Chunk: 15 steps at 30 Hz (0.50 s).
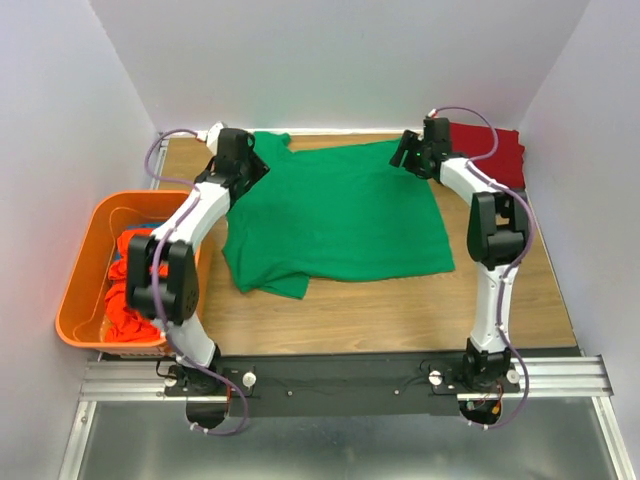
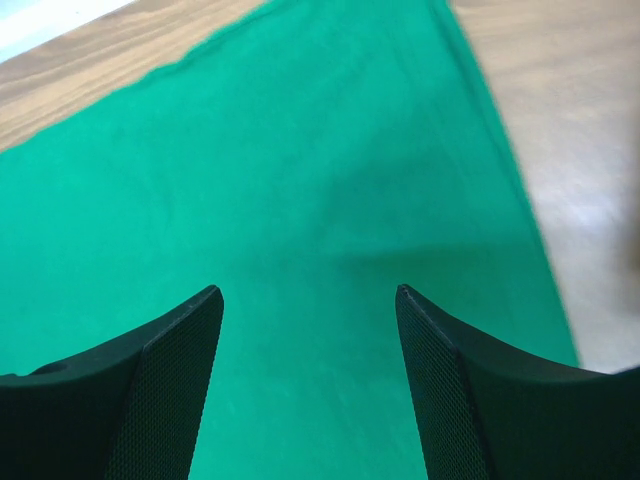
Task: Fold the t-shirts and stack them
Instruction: Flatten the tshirt out
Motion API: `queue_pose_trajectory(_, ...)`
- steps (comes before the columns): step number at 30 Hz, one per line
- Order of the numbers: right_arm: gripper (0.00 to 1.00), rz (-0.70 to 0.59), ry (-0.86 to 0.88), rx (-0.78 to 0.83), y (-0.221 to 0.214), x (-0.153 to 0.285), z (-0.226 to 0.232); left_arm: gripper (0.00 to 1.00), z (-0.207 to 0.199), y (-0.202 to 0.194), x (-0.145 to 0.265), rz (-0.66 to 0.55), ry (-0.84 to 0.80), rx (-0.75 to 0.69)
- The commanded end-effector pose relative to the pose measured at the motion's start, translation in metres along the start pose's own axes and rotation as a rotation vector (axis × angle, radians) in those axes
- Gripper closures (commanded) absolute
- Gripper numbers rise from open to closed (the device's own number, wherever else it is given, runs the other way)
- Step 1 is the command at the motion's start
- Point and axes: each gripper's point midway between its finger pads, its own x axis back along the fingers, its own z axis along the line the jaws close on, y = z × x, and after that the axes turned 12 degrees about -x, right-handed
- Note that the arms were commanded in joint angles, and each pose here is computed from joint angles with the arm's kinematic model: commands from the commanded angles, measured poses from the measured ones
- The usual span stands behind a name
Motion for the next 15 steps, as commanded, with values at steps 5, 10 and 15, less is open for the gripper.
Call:
queue_pose_trajectory(5, 0.24, 0.078, 0.039, 0.069, -0.031, -0.046, 0.022, 0.49, 0.008, -0.015, -0.099, 0.096, 0.148, -0.004)
queue_pose_trajectory(10, 0.24, 0.115, -0.045, 0.036, -0.051, -0.060, -0.001, 0.50, 0.022, -0.037, -0.146, 0.161, 0.199, -0.034)
queue_pose_trajectory(15, 0.23, 0.127, -0.131, 0.009, -0.063, -0.066, -0.026, 0.54, 0.025, -0.064, -0.175, 0.226, 0.177, -0.049)
